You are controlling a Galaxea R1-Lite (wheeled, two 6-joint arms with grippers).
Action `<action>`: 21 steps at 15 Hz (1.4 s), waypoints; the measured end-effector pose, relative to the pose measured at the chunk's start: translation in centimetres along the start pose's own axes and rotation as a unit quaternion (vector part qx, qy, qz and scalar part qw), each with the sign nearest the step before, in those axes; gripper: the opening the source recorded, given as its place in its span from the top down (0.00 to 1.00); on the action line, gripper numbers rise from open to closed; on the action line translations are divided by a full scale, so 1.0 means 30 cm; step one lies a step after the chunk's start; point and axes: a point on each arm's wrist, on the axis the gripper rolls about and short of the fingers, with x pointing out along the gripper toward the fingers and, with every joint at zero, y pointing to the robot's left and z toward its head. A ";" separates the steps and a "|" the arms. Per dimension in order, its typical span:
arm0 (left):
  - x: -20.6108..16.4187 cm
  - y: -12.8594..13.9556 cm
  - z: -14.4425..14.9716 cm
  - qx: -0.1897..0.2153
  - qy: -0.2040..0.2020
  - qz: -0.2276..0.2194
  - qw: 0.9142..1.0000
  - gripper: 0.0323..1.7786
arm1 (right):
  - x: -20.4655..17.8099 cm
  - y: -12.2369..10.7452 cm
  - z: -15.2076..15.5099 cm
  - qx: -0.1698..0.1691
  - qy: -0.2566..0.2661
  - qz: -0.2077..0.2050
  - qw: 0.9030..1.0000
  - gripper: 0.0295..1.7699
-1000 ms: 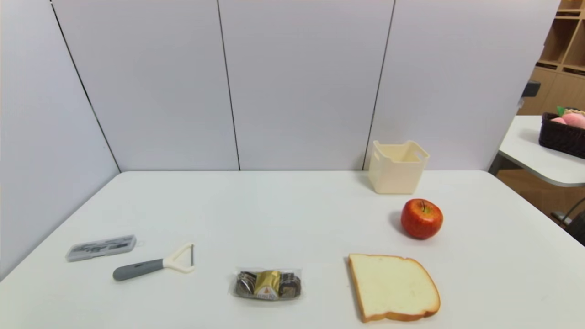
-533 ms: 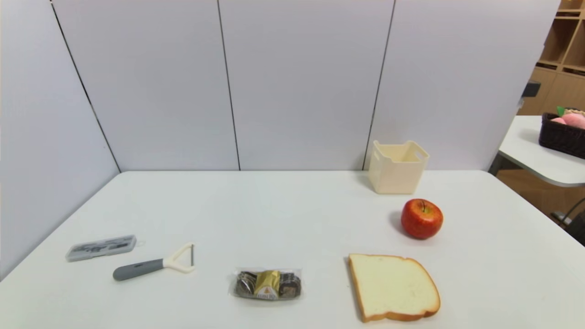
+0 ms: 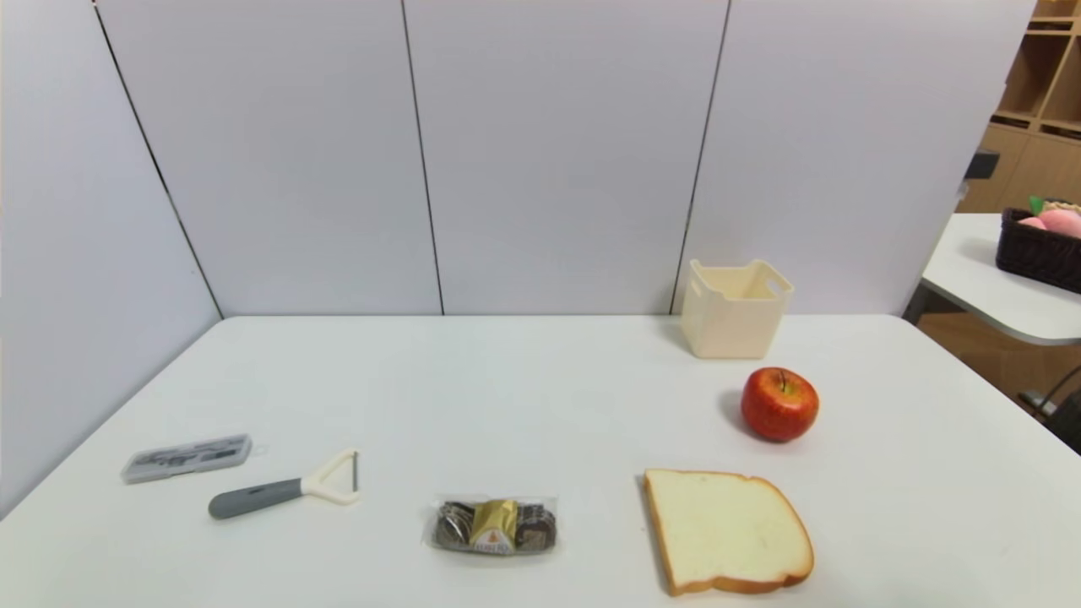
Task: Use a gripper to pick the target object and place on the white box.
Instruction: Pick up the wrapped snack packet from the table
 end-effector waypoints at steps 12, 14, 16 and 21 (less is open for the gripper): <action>0.000 0.000 0.000 0.000 0.000 0.000 1.000 0.05 | 0.011 0.008 -0.062 -0.045 0.085 0.055 0.994 0.04; 0.000 0.000 0.000 0.000 0.000 0.000 1.000 0.05 | -0.005 0.007 -0.064 -0.076 0.112 0.075 0.988 0.04; 0.000 0.000 0.000 0.000 0.000 0.000 1.000 0.05 | -0.014 0.006 -0.062 -0.100 0.141 0.092 0.981 0.04; 0.000 0.000 0.000 0.000 0.000 0.000 1.000 0.05 | 0.024 0.020 -0.041 -0.140 0.169 0.126 0.967 0.04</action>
